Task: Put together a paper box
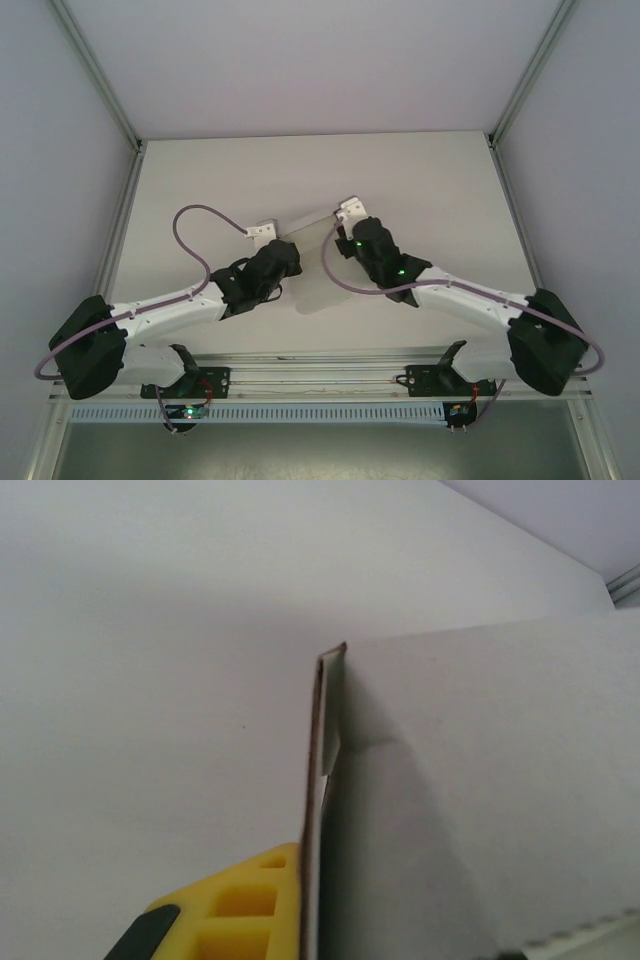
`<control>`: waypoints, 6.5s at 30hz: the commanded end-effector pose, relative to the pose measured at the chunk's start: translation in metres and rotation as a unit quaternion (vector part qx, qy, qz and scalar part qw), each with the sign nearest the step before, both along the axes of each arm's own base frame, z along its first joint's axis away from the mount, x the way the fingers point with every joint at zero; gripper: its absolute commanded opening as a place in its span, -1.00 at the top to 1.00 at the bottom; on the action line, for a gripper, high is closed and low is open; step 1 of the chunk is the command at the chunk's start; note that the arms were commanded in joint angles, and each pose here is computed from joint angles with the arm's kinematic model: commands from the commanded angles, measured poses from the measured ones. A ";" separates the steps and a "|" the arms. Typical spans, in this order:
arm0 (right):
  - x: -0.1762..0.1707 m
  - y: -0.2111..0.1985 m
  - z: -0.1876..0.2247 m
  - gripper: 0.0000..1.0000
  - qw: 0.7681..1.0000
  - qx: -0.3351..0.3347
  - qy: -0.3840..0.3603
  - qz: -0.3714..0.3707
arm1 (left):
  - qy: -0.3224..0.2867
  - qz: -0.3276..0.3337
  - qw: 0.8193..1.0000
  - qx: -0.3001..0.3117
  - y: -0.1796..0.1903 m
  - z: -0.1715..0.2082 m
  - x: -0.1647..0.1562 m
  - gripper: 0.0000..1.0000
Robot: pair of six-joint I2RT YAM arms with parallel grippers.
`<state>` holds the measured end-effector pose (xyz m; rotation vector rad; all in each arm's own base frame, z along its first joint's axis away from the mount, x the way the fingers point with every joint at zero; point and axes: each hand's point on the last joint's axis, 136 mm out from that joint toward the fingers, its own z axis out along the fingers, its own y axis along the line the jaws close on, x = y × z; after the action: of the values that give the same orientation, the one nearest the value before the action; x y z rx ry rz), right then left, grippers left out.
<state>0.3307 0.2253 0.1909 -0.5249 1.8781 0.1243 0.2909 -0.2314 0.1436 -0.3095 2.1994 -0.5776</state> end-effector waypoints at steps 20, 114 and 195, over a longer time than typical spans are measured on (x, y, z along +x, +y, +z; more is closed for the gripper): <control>-0.045 -0.002 0.013 -0.13 0.989 0.046 0.016 0.136 | 0.001 0.056 0.997 0.052 0.034 -0.010 0.002 1.00; -0.059 -0.017 0.058 -0.97 0.992 0.094 -0.027 0.073 | 0.003 -0.013 0.996 0.086 0.011 0.003 -0.004 1.00; -0.071 -0.158 0.019 -0.97 0.965 0.205 0.042 -0.157 | 0.055 -0.589 0.530 0.607 -0.079 -0.035 0.009 -1.00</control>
<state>0.2611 0.0681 0.2157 0.0854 1.9116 0.3285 0.3184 -0.3108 0.0915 1.9839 2.0605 0.5586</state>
